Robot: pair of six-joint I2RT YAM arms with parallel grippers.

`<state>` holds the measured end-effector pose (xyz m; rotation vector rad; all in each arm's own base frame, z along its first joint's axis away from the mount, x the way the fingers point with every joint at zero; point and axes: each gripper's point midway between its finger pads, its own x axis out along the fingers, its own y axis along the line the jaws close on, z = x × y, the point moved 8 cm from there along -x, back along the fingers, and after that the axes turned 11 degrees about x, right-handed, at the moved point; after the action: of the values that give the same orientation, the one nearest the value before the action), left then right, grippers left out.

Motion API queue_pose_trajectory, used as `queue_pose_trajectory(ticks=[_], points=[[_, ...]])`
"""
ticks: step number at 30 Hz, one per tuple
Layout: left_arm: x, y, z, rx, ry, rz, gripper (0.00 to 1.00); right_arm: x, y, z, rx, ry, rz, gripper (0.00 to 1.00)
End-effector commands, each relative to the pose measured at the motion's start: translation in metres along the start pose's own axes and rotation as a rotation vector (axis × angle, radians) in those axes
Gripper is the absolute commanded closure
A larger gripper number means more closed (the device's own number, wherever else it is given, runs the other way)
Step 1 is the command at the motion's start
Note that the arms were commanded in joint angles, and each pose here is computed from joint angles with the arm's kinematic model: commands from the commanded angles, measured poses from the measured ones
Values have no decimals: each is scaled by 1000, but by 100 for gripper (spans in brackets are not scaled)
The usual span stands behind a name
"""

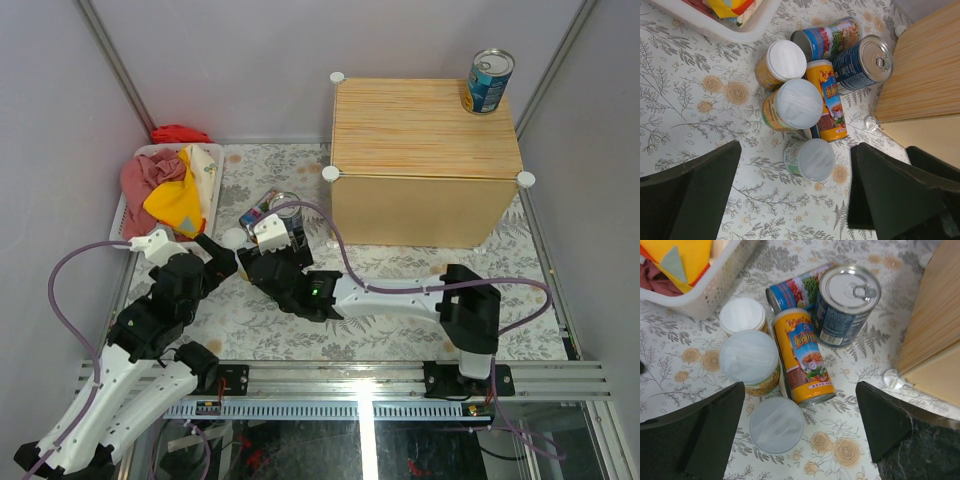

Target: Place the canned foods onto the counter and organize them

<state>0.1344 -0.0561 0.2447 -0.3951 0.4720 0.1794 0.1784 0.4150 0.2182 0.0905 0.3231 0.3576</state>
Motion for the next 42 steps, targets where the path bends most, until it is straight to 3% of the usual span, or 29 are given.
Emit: queue_pose_trajectory(ticks=[1,19,42], points=[[-8,-2,13,-19,-39,-4,0,17,3,12,191,-71,-71,1],[-8,0,16,11,-70,1,0,109,-30,-8,205,2,-102,1],[-7,2,13,12,-69,4,0,167,-52,-10,148,-26,-129,1]])
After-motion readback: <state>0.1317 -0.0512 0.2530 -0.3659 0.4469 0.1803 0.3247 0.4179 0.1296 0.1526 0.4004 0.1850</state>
